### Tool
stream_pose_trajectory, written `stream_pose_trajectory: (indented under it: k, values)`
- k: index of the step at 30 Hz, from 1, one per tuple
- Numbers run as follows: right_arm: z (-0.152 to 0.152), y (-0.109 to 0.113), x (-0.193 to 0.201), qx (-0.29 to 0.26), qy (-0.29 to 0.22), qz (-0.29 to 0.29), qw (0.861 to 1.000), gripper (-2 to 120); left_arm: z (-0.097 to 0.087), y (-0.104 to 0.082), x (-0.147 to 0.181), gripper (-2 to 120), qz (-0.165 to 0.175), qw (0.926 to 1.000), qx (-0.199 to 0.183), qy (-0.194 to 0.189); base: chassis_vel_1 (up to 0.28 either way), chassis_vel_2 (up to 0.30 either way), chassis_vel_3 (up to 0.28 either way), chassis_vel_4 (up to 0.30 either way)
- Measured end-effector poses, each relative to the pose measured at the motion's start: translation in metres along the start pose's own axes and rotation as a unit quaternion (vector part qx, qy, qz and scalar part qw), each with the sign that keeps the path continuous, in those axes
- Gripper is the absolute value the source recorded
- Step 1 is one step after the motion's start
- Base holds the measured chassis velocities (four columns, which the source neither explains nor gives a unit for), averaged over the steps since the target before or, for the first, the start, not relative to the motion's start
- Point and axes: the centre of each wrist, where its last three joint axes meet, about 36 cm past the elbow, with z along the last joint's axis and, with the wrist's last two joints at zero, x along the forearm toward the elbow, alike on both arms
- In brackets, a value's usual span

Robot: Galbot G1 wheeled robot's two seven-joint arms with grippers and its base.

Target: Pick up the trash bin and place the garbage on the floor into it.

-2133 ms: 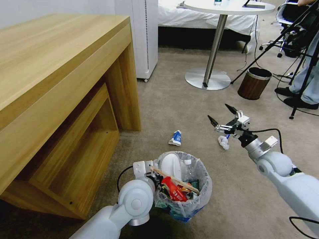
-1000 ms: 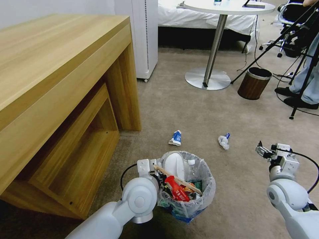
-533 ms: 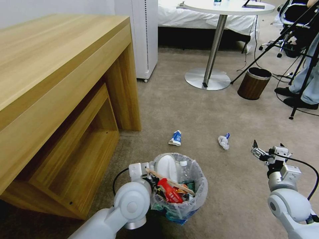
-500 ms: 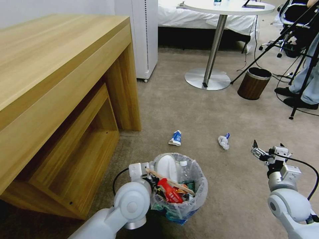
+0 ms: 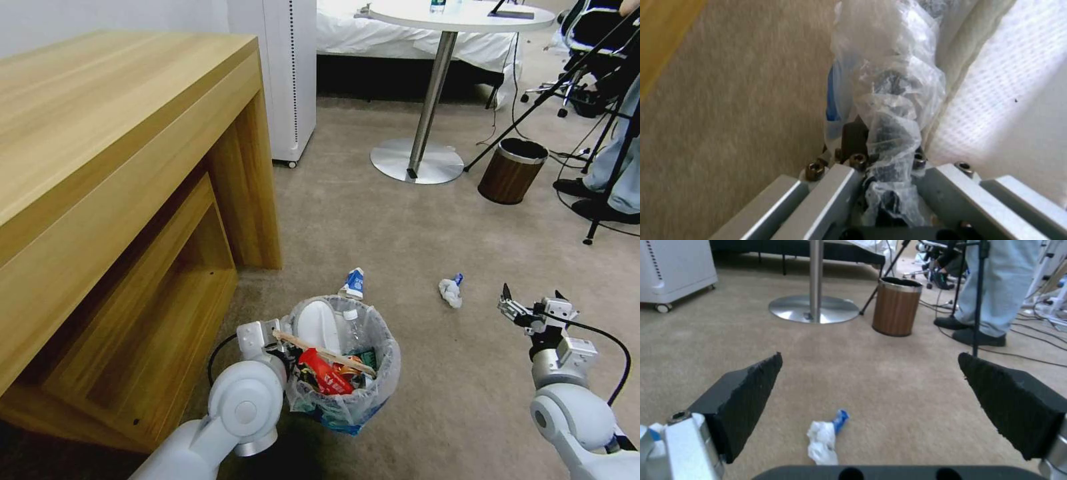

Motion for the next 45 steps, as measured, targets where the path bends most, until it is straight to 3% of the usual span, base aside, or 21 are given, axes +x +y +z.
stream_pose_trajectory:
  k: [5,19,45]
  values:
    - [0.001,0.003,0.000,-0.004,-0.005,-0.007,1.000,100,-0.002,0.005,0.003,0,-0.004,1.0000,0.004,-0.003,-0.139,0.149,0.125,-0.151]
    - [0.006,0.018,-0.006,-0.003,-0.032,-0.019,0.999,100,0.013,0.012,0.004,0,-0.019,0.9998,-0.007,0.006,-0.146,0.139,0.151,-0.141]
    - [0.013,0.021,-0.016,-0.006,-0.042,-0.040,0.998,100,0.023,0.014,0.006,0,-0.017,0.9996,-0.017,0.015,-0.003,0.001,0.002,-0.003]
